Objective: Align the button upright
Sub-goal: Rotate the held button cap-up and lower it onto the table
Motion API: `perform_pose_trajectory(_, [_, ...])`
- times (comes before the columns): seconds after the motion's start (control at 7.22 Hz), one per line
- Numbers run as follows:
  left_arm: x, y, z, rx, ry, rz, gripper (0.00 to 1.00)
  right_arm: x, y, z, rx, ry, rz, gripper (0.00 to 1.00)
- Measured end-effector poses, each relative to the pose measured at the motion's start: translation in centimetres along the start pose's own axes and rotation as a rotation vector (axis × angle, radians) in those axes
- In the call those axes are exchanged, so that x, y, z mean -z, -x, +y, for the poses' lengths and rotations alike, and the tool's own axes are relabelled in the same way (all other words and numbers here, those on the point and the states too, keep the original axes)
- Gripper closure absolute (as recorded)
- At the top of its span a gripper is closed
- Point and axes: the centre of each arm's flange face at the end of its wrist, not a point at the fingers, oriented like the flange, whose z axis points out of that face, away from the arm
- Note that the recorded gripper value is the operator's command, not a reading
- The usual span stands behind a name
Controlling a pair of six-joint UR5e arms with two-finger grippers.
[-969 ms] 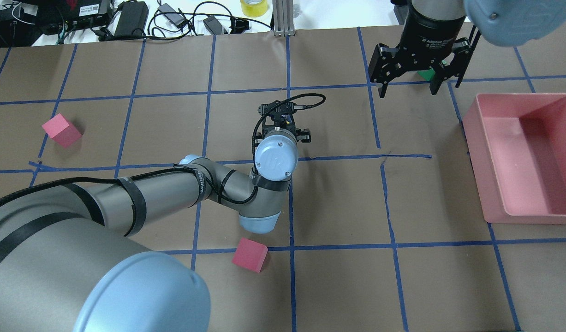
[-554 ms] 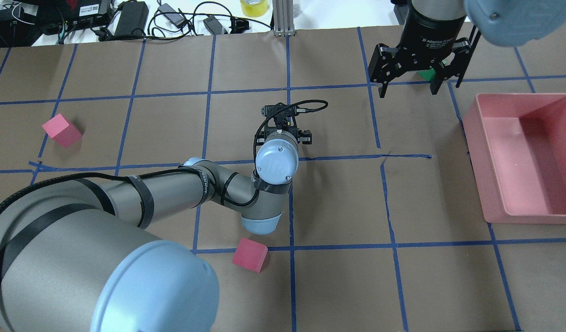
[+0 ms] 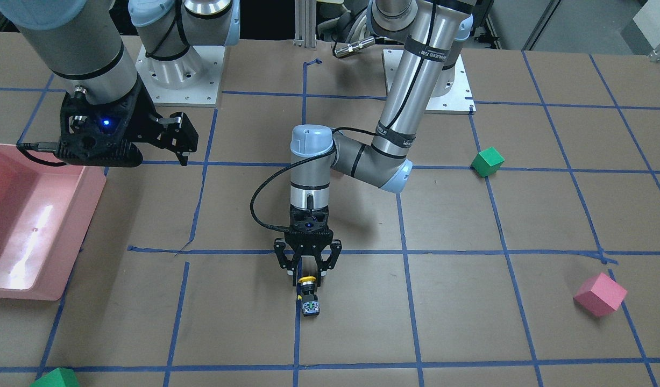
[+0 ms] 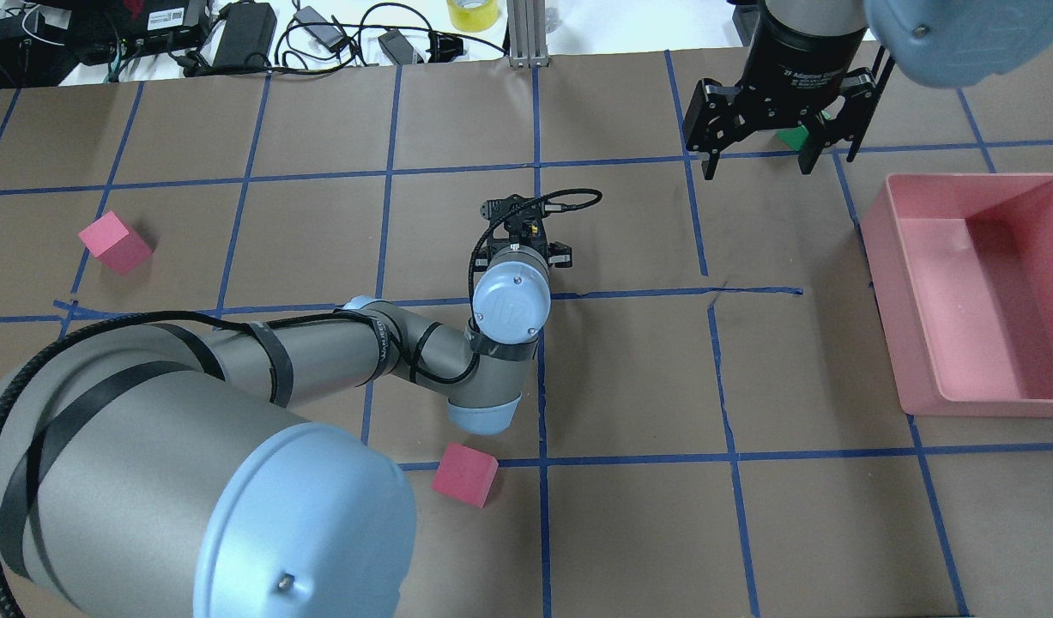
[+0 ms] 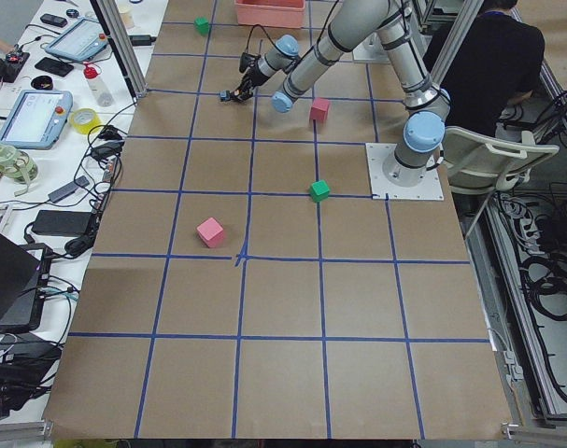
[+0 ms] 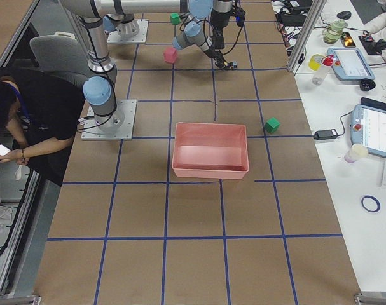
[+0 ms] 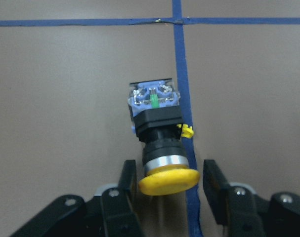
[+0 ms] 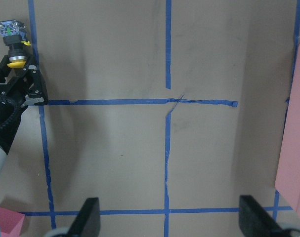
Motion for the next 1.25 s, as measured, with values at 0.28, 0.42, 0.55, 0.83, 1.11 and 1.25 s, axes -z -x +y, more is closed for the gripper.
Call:
perform_pose_trajectory(0.28, [0.2, 0.9, -2.4, 0.024, -0.021, 0.003, 0.97, 0.0, -0.1, -0.1, 0.002, -0.005, 0.003, 0.0])
perform_pose_trajectory(0.42, [0.3, 2.2, -4.6, 0.049, -0.008, 0.019, 1.0, 0.0, 0.0, -0.1, 0.003, -0.005, 0.004, 0.0])
perform_pose_trajectory(0.55, [0.6, 3.5, -6.5, 0.075, 0.062, 0.051, 1.0, 0.0, 0.0, 0.0, 0.004, -0.004, 0.005, 0.0])
perform_pose_trajectory(0.83, [2.6, 4.5, -9.1, 0.222, 0.307, 0.087, 1.0, 0.0, -0.1, 0.0, 0.003, 0.001, 0.006, 0.0])
perform_pose_trajectory(1.11, [4.9, 3.8, -10.7, 0.521, 0.564, 0.135, 1.0, -0.1, -0.2, 0.0, 0.001, 0.007, 0.008, 0.0])
perform_pose_trajectory(1.25, [5.4, 3.7, -11.3, 0.679, 0.667, 0.142, 1.0, -0.1, -0.2, 0.0, 0.003, 0.008, 0.007, 0.0])
